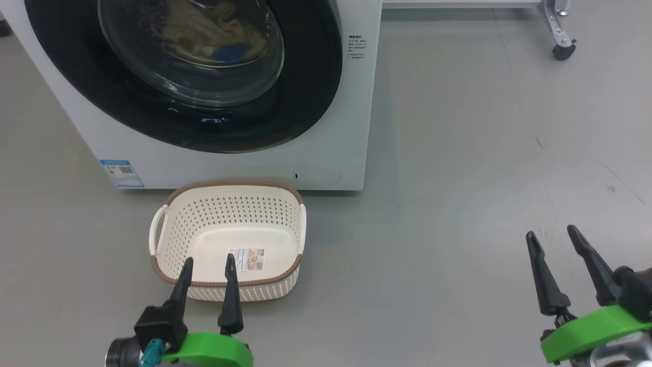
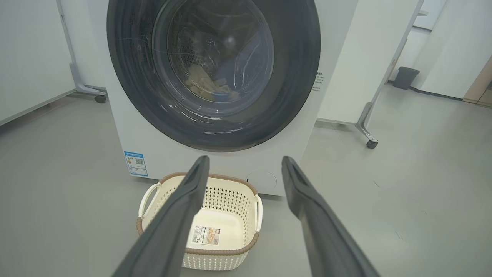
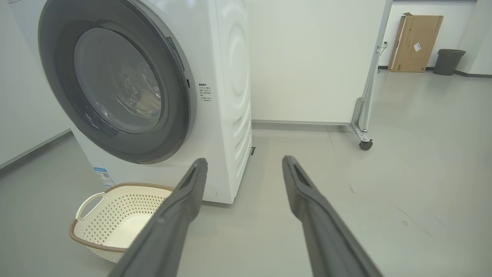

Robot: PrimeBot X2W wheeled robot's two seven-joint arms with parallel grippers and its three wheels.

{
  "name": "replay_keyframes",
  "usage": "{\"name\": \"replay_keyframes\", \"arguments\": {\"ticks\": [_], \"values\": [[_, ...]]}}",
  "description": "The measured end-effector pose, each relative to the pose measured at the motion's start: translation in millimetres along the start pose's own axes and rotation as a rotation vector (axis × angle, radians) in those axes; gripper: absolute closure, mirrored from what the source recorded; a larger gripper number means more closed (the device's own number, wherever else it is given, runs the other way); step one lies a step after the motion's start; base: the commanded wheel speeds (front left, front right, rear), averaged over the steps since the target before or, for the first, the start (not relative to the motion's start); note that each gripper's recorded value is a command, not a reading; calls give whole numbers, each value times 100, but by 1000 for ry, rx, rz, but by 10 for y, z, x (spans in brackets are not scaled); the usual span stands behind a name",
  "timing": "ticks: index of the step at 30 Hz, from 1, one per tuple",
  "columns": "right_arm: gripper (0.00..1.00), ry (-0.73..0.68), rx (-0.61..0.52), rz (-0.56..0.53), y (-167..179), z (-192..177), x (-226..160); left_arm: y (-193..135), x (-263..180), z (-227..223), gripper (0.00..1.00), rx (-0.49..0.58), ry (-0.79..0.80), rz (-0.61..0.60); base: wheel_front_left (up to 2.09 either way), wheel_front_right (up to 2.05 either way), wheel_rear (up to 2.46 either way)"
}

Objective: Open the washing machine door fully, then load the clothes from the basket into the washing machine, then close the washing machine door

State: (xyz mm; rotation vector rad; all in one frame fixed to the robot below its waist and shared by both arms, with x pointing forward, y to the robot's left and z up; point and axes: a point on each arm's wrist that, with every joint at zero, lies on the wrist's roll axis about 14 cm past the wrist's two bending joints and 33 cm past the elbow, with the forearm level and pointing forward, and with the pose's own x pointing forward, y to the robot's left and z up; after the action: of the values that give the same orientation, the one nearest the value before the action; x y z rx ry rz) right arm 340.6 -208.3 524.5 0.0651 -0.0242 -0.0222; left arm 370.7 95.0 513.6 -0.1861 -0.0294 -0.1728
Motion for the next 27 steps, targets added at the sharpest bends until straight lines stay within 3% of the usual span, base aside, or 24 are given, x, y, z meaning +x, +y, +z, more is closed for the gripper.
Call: {"name": "replay_keyframes", "arguments": {"ticks": [26,27], "values": [[0,25,23,25,87,-86,52,61,-16,-42,0,15,16,22,0,0,0],[100,30,33,29,100,-104,56,58,-19,-60,100,14,21,22,0,0,0]]}}
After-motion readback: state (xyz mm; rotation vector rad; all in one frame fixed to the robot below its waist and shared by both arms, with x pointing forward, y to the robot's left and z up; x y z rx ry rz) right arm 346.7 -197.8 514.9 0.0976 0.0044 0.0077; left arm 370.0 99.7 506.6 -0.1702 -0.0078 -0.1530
